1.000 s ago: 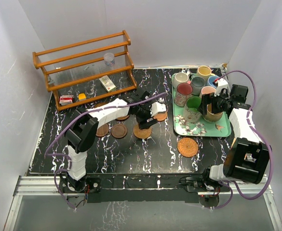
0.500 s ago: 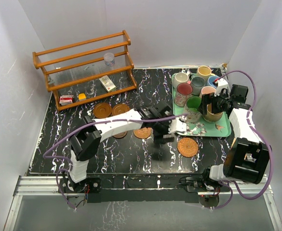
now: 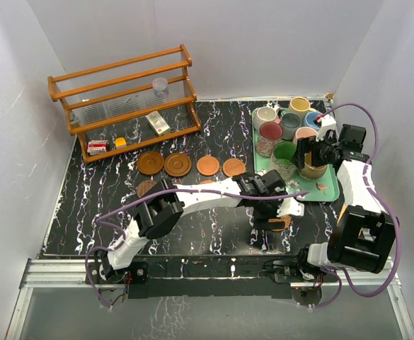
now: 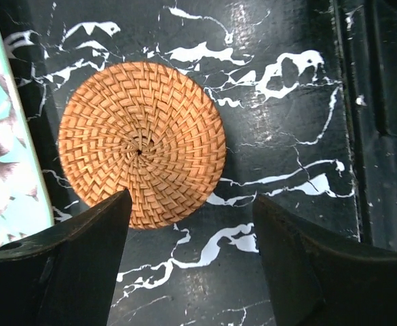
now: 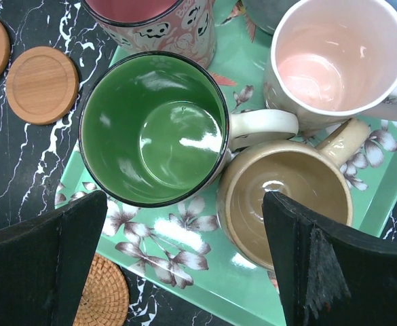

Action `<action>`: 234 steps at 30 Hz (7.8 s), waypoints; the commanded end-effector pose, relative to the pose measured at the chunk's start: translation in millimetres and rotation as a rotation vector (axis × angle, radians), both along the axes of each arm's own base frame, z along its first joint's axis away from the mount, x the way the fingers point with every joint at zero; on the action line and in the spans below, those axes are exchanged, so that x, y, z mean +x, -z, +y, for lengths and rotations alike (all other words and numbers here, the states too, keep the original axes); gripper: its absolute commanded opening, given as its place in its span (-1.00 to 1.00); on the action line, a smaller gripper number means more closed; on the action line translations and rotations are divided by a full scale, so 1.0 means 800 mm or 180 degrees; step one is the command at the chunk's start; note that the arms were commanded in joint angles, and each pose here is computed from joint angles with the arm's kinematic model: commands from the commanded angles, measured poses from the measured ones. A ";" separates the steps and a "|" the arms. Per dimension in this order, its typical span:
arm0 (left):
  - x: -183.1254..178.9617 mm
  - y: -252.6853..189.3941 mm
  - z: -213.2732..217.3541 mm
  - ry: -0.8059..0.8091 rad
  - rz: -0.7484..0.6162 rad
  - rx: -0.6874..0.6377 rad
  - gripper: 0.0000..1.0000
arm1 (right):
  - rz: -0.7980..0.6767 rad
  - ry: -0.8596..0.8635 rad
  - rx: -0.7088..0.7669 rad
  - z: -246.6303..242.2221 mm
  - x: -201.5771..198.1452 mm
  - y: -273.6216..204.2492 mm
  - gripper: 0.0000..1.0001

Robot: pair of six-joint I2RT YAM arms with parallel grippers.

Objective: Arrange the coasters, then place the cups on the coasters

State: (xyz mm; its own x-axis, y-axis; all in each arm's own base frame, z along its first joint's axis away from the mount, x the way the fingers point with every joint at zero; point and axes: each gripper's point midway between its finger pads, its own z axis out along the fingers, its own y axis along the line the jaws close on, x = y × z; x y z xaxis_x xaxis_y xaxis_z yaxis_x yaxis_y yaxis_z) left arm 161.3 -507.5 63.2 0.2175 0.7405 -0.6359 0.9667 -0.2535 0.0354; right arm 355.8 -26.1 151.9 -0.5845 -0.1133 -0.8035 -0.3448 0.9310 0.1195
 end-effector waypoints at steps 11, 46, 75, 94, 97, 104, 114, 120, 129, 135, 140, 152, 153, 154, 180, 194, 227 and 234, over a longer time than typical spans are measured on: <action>0.012 -0.010 -0.043 -0.0249 0.0055 -0.0240 0.27 | -0.0248 -0.0027 0.0000 0.001 0.007 -0.032 0.97; 0.044 0.043 0.142 -0.0565 0.0024 0.0503 0.18 | -0.0184 -0.0003 -0.0022 -0.003 0.008 -0.023 0.97; 0.127 0.050 0.123 -0.1009 0.0181 0.0243 0.17 | -0.0105 0.0025 -0.0033 -0.006 0.010 -0.011 0.97; 0.144 0.037 0.143 -0.1136 -0.0010 0.0242 0.18 | -0.0107 0.0017 -0.0021 -0.005 0.009 -0.012 0.97; 0.145 0.036 0.142 -0.1146 -0.0015 0.0234 0.18 | -0.0112 0.0018 -0.0024 -0.006 0.009 -0.012 0.97; 0.145 0.015 0.142 -0.1151 -0.0036 0.0132 0.18 | -0.0099 0.0020 -0.0022 -0.006 0.009 -0.010 0.97; 0.160 -0.041 0.095 -0.1230 0.0082 -0.0256 0.55 | -0.0073 0.0030 -0.0023 -0.007 0.009 -0.006 0.97; 0.149 -0.081 0.092 -0.1152 0.0132 -0.0430 0.65 | -0.0062 0.0038 -0.0027 -0.007 0.010 -0.005 0.97; 0.142 -0.070 0.191 -0.1356 -0.0217 -0.0113 0.65 | -0.0068 0.0024 -0.0015 -0.006 0.010 -0.006 0.97; 0.168 -0.054 0.235 -0.1695 -0.0242 -0.0082 0.58 | -0.0063 0.0022 -0.0007 -0.006 0.009 -0.005 0.97; 0.201 -0.040 0.257 -0.1906 -0.0406 -0.0027 0.57 | -0.0053 0.0032 -0.0010 -0.007 0.009 -0.003 0.97; 0.217 0.011 0.288 -0.1925 -0.0537 0.0265 0.56 | -0.0032 0.0048 -0.0018 -0.008 0.010 0.000 0.97; 0.217 0.015 0.288 -0.1925 -0.0533 0.0275 0.56 | -0.0037 0.0052 -0.0019 -0.009 0.010 0.000 0.97; 0.215 0.019 0.290 -0.1921 -0.0520 0.0293 0.56 | -0.0032 0.0054 -0.0018 -0.009 0.010 0.000 0.97; 0.150 0.047 0.294 -0.1786 0.0090 0.0337 0.48 | -0.0024 0.0056 -0.0018 -0.010 0.010 0.002 0.97; 0.162 0.041 0.300 -0.1912 -0.0093 0.0341 0.47 | -0.0020 0.0057 -0.0018 -0.010 0.010 0.002 0.97; 0.210 -0.141 0.268 -0.2156 -0.0502 -0.0364 0.97 | -0.0075 0.0371 -0.0469 -0.042 0.046 -0.083 0.69; 0.208 -0.145 0.309 -0.2410 -0.0620 -0.0051 0.97 | -0.0040 0.0314 -0.0535 -0.023 0.055 -0.087 0.58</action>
State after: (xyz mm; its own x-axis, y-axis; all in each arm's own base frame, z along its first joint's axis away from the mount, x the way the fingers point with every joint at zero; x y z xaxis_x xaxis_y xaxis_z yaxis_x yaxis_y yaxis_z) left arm 330.4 -286.0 158.3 -0.2021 0.7012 -0.6837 0.8846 0.4303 0.1799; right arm 389.9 -50.6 200.1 -0.6179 -0.1682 -0.7681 -0.2553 0.9668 -0.0063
